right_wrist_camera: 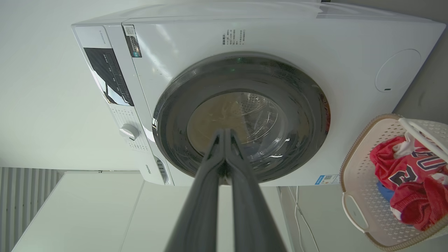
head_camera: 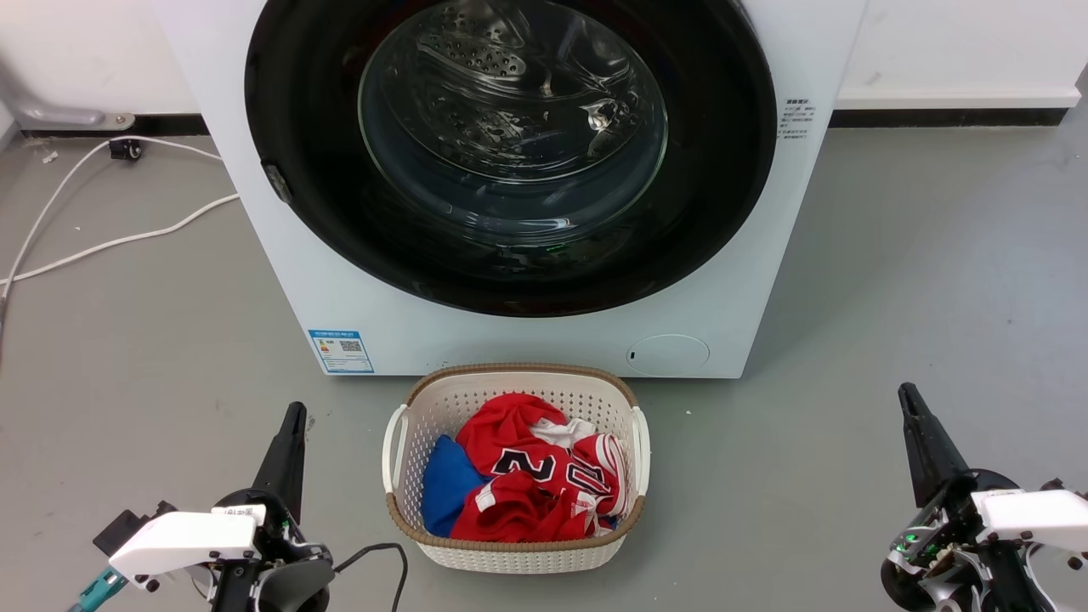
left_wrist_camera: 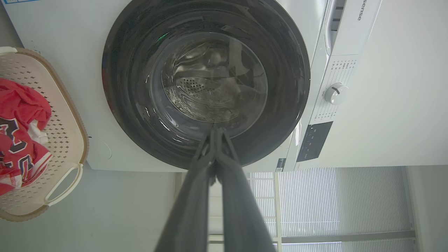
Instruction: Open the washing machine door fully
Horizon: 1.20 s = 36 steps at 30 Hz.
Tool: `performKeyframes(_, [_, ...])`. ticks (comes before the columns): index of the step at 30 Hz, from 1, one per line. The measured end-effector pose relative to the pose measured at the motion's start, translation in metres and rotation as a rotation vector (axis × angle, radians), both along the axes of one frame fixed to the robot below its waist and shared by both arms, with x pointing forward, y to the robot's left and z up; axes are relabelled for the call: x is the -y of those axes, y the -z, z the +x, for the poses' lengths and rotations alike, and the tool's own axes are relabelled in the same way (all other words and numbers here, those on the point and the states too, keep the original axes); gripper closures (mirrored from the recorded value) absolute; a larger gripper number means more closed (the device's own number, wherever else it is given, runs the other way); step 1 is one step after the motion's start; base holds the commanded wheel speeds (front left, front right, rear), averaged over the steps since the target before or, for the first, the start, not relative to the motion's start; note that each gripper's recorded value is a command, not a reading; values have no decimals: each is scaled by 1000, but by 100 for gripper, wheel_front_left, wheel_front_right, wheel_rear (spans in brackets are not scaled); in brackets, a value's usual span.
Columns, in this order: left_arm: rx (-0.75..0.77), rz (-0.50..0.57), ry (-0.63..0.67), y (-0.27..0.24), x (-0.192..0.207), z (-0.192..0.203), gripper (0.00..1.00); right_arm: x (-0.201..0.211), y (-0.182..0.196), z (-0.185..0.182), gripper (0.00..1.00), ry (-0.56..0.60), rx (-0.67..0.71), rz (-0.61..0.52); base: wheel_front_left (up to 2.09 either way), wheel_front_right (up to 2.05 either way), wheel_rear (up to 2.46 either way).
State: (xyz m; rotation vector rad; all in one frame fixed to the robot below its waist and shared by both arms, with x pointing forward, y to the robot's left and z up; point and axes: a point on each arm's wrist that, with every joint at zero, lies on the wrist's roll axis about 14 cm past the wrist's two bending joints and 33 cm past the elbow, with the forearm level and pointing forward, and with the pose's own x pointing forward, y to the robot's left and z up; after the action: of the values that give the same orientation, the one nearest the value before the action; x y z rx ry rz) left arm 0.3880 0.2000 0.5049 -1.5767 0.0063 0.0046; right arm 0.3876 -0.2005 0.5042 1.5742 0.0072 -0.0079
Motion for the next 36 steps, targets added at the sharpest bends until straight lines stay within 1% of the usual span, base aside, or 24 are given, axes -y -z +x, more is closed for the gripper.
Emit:
performKeyframes(25, [0,2,0,0,0,0,100,0,0,0,100,-1,0,0,0,0,0])
performKeyframes(26, [0,1,0,0,0,0,0,0,0,0,0,-1,0,0,0,0,0])
performKeyframes(31, [-63,-6,-1,21,2,-10,0,0,21,-10,0,5,-62,6,0,0,0])
performKeyframes(34, [-64,5,-16,22,-1,-11,0,2,24,-12,0,18,-71,-2,0,0,0])
performKeyframes(36, [-61,31,-24,20,-2,-11,0,4,24,-13,0,28,-74,-25,0,0,0])
